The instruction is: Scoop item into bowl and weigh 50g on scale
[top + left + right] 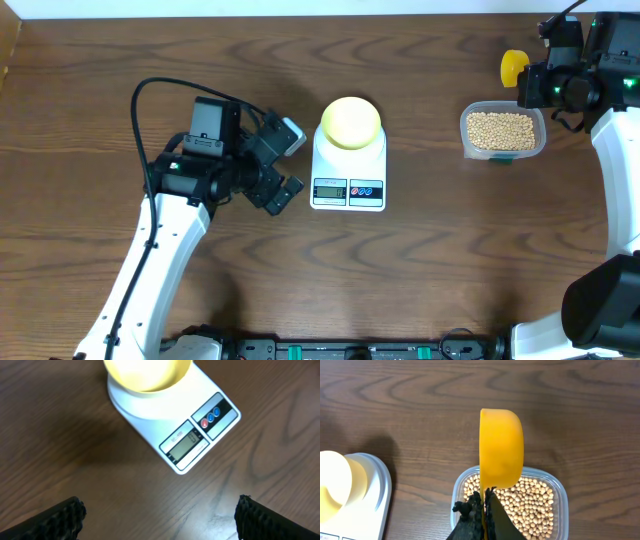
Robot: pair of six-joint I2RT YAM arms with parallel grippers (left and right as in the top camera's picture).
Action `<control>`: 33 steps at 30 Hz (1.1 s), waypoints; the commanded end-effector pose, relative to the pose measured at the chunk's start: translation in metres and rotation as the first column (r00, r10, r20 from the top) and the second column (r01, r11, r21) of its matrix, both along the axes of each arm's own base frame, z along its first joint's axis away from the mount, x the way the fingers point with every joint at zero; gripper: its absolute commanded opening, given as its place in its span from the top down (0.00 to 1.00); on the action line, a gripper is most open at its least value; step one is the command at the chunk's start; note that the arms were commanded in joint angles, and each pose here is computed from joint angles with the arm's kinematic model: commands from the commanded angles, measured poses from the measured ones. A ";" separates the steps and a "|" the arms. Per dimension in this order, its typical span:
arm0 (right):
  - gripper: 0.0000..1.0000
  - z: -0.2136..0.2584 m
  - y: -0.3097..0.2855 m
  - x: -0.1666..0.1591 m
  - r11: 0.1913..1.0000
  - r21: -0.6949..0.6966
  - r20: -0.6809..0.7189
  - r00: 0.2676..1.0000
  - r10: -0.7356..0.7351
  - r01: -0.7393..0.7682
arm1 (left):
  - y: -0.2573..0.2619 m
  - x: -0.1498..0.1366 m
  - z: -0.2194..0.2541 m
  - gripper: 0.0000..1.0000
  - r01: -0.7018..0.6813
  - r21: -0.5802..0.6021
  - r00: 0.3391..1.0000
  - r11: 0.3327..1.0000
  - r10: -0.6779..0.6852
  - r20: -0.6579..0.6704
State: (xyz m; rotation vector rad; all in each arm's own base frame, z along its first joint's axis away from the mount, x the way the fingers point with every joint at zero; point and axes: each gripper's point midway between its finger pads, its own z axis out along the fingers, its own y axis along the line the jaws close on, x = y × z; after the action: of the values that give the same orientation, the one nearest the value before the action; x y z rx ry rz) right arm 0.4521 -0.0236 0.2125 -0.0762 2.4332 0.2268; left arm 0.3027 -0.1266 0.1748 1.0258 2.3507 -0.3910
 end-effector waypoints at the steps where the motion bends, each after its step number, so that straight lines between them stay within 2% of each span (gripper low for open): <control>1: 0.99 0.008 0.010 0.002 0.999 -0.003 0.023 0.999 0.039 -0.039 | -0.001 -0.011 -0.010 0.02 0.032 -0.044 0.998 0.999 -0.034 -0.043; 14: 0.99 0.008 0.018 -0.001 0.997 0.037 0.018 0.998 0.067 -0.068 | 0.004 -0.030 -0.052 0.02 0.027 -0.054 0.994 0.998 -0.032 -0.104; 20: 0.99 0.008 0.023 -0.003 0.994 0.062 0.012 0.996 0.084 -0.085 | 0.014 -0.034 -0.054 0.03 -0.008 -0.114 0.998 0.993 0.000 -0.069; 25: 0.99 0.008 0.023 -0.003 0.994 0.062 0.013 0.996 0.084 -0.085 | 0.010 -0.043 -0.054 0.03 0.078 -0.088 0.997 0.993 -0.080 -0.014; 33: 0.99 0.008 0.023 -0.004 0.994 0.062 0.009 0.996 0.084 -0.084 | 0.009 -0.036 -0.053 0.02 0.083 -0.077 0.996 0.994 -0.083 0.013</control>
State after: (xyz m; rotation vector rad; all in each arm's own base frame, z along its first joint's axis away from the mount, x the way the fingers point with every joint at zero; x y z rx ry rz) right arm 0.4470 -0.0099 0.2123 -0.1044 2.4381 0.3293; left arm 0.2692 -0.1157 0.1241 1.0683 2.2805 -0.4925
